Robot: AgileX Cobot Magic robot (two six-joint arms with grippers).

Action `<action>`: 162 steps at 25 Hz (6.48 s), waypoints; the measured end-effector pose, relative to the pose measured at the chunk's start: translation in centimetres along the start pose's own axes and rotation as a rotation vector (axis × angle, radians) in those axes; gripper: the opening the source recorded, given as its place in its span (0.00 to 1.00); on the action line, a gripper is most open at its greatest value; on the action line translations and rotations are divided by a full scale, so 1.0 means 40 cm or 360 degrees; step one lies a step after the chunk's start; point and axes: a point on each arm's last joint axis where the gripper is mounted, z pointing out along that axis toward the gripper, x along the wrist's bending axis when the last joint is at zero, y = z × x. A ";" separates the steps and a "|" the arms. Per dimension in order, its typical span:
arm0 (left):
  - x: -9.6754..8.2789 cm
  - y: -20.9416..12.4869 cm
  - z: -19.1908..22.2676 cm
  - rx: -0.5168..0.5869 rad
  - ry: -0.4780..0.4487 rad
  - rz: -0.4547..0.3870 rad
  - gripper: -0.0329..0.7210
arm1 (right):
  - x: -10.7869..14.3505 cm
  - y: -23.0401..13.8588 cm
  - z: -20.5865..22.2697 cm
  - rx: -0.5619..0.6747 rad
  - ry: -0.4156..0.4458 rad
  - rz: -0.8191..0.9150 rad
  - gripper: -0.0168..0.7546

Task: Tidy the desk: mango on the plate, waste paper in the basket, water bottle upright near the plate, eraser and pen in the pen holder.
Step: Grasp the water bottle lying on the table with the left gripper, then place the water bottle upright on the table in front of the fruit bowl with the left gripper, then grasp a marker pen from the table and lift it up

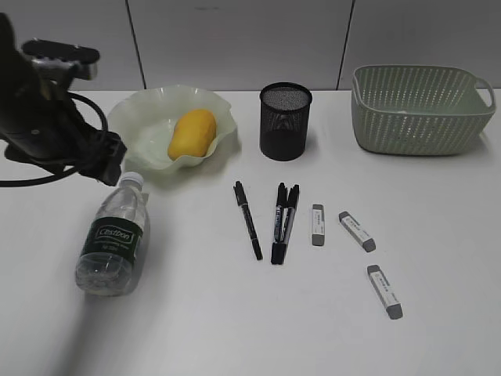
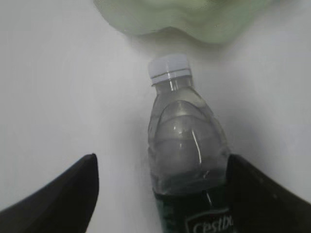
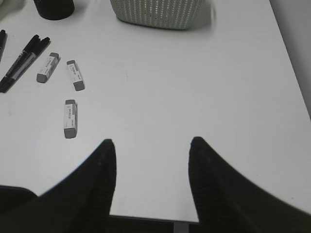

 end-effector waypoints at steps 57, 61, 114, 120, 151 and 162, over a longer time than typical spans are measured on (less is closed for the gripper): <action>-0.014 -0.164 0.181 -0.1669 -0.0382 0.0270 0.62 | 0.000 0.000 0.000 0.0000 -0.0003 0.0000 0.46; -0.015 -0.185 0.176 -0.1673 -0.0407 0.0288 0.65 | 0.000 0.000 0.000 0.0000 -0.0003 0.0000 0.46; 0.187 -0.717 -0.488 -0.1233 -0.0049 -0.0136 0.55 | 0.000 0.000 0.000 -0.0003 -0.0003 0.0000 0.45; 0.187 -0.717 -0.488 -0.1233 -0.0049 -0.0136 0.55 | 0.003 0.066 0.053 0.0053 0.0062 0.0018 0.46; 0.186 -0.717 -0.488 -0.1232 -0.0056 -0.0137 0.71 | 0.443 0.158 1.025 0.1350 0.0474 0.0150 0.41; 0.186 -0.717 -0.489 -0.1234 -0.0056 -0.0137 0.71 | 0.445 0.113 1.070 0.1423 0.0395 0.0125 0.32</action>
